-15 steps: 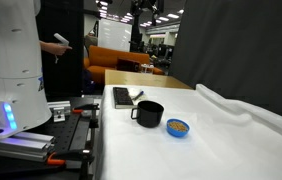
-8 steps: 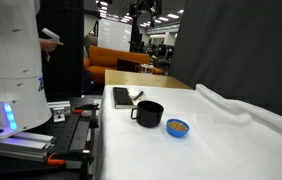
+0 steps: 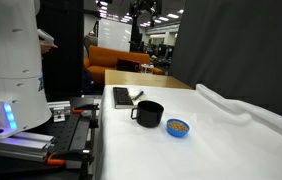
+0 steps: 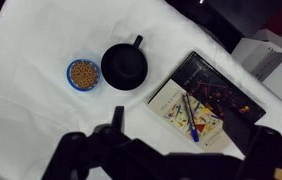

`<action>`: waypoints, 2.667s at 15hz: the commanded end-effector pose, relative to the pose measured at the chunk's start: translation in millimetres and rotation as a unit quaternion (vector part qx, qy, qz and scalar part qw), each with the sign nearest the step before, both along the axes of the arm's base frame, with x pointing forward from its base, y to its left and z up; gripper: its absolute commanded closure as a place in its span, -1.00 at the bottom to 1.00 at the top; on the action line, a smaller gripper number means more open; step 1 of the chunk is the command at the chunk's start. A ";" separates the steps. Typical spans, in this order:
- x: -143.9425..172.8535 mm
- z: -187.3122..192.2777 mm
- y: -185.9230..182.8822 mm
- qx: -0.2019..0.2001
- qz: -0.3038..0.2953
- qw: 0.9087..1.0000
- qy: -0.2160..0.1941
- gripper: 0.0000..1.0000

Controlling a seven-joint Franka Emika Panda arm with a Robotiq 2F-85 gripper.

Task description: Put the pen into the black cup.

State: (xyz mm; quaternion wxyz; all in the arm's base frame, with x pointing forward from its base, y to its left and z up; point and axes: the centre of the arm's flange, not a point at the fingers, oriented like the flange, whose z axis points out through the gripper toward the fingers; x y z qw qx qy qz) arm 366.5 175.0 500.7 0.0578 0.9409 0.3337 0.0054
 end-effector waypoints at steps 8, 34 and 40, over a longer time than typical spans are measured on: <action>40.4 -0.2 50.4 0.003 0.026 1.000 -0.003 -1.00; 66.5 -10.1 117.9 -0.008 0.070 0.997 0.001 -1.00; 89.7 -10.4 153.4 -0.025 0.092 0.995 -0.010 -1.00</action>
